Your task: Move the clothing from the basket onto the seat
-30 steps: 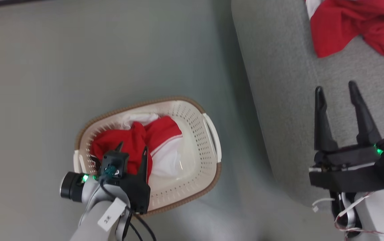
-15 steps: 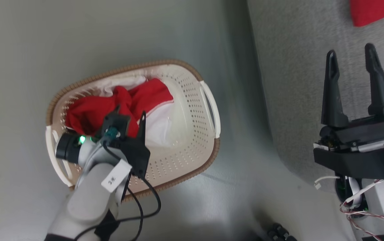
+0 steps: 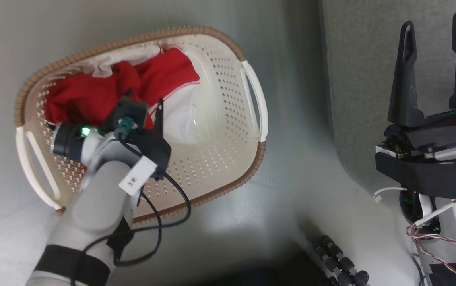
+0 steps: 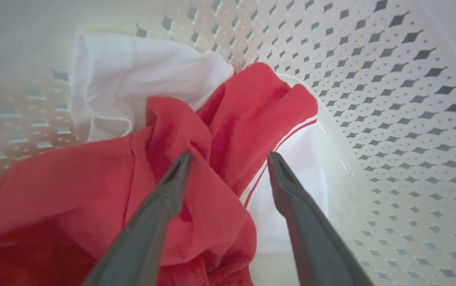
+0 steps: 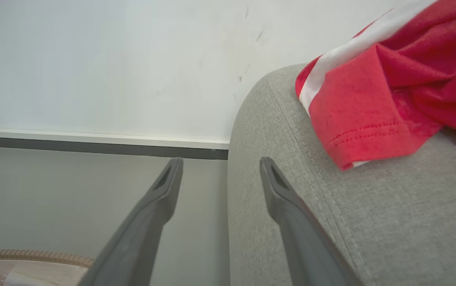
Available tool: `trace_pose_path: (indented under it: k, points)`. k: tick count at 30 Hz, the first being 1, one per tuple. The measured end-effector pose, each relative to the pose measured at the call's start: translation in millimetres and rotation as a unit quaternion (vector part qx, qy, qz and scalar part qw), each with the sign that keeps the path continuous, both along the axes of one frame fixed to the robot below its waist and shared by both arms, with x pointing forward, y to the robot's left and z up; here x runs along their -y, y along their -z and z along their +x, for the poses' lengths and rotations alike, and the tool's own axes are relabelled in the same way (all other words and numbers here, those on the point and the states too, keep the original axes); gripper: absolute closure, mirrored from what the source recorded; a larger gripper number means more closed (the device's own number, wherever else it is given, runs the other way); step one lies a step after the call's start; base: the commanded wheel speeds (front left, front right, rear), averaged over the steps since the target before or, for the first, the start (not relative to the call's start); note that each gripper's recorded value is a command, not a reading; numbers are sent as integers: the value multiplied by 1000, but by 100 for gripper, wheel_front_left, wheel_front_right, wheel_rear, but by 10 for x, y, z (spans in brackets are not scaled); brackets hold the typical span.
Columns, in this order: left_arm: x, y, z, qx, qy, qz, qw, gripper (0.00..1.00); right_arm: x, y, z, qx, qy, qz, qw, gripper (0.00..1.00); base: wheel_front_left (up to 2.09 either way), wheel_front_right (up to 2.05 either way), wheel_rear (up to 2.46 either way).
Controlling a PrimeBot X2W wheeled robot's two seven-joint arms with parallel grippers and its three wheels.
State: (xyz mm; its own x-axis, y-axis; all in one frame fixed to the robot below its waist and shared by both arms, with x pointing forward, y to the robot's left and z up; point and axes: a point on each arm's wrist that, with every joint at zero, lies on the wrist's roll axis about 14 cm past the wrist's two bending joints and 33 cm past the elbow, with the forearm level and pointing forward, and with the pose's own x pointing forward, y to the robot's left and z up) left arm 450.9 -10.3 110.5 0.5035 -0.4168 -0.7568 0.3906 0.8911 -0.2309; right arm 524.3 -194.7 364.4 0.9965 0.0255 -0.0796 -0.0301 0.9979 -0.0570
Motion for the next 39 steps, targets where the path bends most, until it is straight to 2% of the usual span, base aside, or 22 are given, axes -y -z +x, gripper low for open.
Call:
trace_pose_path:
  k: [11,12,13,14,15,16,26,39]
  points:
    - [-130,288,90,0,-12,28,1000,0,23,204,10,-14,3,-8,1000,0,0,0,0]
    - [-131,305,76,-2,-11,29,1000,20,26,209,10,-15,3,-8,1000,0,0,0,0]
    - [-130,320,60,-4,-10,30,999,50,29,215,8,-15,4,-9,1000,0,0,0,0]
    - [-128,333,50,-5,-9,31,999,75,31,222,7,-16,4,-10,1000,0,0,0,0]
    - [-125,340,51,-5,-9,31,999,75,33,229,6,-17,4,-11,1000,0,0,0,0]
    - [-121,342,59,-4,-9,31,999,100,36,238,4,-18,5,-11,1000,0,0,0,0]
    - [-55,100,179,38,-3,16,999,100,41,237,11,-28,9,-7,1000,0,0,0,0]
    - [72,-793,524,131,22,-34,991,100,10,-148,26,-7,4,7,1000,0,0,0,0]
